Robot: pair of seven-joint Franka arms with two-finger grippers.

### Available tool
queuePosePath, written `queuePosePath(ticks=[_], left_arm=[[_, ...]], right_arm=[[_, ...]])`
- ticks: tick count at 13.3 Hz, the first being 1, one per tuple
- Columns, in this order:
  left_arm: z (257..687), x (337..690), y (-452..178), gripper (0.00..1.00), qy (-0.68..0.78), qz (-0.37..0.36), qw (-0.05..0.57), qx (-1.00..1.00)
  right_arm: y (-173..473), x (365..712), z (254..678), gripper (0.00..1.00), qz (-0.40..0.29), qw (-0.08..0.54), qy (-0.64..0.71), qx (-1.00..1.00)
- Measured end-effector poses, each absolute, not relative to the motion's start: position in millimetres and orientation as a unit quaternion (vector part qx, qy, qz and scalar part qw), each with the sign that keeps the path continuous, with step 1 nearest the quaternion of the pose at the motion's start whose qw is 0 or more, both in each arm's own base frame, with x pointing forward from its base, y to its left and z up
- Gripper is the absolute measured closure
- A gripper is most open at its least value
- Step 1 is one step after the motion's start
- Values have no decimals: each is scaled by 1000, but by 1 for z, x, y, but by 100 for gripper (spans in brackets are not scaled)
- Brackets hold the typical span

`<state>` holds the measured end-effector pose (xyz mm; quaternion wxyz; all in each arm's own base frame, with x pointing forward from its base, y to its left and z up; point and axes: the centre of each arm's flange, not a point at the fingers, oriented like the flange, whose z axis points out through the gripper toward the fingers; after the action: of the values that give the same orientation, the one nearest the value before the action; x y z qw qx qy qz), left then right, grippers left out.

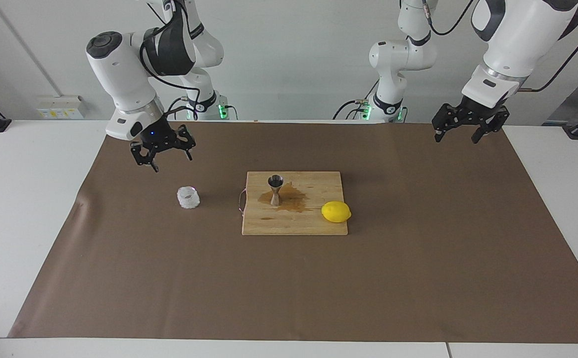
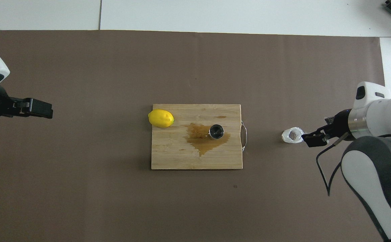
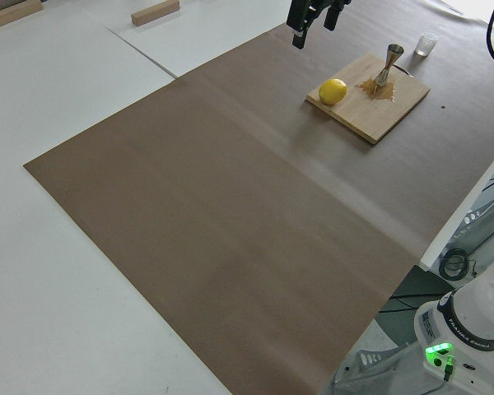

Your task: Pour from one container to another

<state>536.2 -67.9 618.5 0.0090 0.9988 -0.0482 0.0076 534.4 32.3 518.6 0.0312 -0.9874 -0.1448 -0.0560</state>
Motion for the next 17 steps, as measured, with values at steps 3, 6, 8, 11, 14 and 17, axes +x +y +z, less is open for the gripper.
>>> queuePosePath(ticks=[3,6,8,11,14,17], left_arm=[[618,536,-68,0,-48,8,9,999],[618,536,-68,0,-48,8,9,999],[618,536,-68,0,-48,8,9,999],[618,536,-68,0,-48,8,9,999],[618,536,-68,0,-48,8,9,999],[618,536,-68,0,-48,8,9,999]], right_arm=[[30,543,561,0,-49,12,-62,-997],[28,542,596,0,-31,13,-5,-999],[25,541,601,0,-15,13,5,-1000],[23,538,600,0,4,12,7,-1000],[23,538,598,0,6,12,7,-1000],[23,538,598,0,6,12,7,-1000]])
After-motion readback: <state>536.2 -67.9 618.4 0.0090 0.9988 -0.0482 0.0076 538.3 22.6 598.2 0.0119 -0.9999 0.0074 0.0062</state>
